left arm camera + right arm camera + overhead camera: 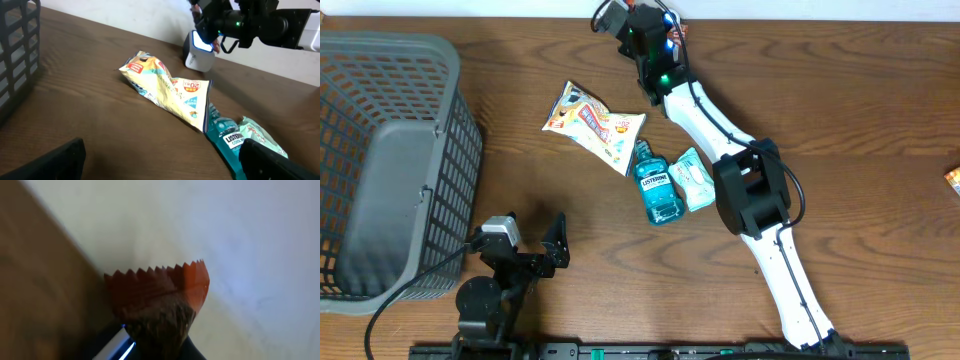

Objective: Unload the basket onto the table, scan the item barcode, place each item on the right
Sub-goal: 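Carry the candy bar to the white scanner and hold it there, then move the candy bar to the table's right side and release it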

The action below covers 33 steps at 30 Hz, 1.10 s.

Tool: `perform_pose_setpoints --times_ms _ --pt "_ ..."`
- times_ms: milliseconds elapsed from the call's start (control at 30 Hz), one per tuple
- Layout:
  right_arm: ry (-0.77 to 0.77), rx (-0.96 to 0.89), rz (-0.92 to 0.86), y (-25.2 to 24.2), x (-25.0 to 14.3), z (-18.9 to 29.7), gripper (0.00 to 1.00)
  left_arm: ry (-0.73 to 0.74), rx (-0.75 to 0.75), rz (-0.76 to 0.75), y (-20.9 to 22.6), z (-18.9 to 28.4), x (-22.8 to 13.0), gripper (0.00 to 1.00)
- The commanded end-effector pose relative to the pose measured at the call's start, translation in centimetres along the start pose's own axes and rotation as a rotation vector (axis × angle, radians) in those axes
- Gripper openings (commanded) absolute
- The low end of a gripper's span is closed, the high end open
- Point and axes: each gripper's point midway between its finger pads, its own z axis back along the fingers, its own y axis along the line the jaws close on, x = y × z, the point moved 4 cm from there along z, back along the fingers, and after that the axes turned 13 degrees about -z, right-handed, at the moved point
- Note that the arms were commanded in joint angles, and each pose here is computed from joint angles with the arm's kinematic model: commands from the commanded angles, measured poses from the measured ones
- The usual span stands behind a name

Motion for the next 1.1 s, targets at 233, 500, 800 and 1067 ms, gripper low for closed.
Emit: perform_pose_setpoints --times_ms 233,500,800,1067 --pt "0.274 -0.124 -0.011 -13.6 -1.1 5.7 0.01 0.035 0.003 0.001 0.2 -0.2 -1.1 0.98" --pt "0.630 -0.233 -0.096 -22.5 -13.5 7.5 0.01 0.034 0.003 0.001 0.2 -0.2 -1.1 0.98" --pt "0.927 -0.378 -0.242 -32.3 -27.9 12.7 0.01 0.034 0.003 0.001 0.2 -0.2 -1.1 0.98" --pt "1.100 -0.502 -0.452 -36.5 -38.6 18.6 0.01 0.034 0.003 0.001 0.2 -0.2 -1.1 0.98"
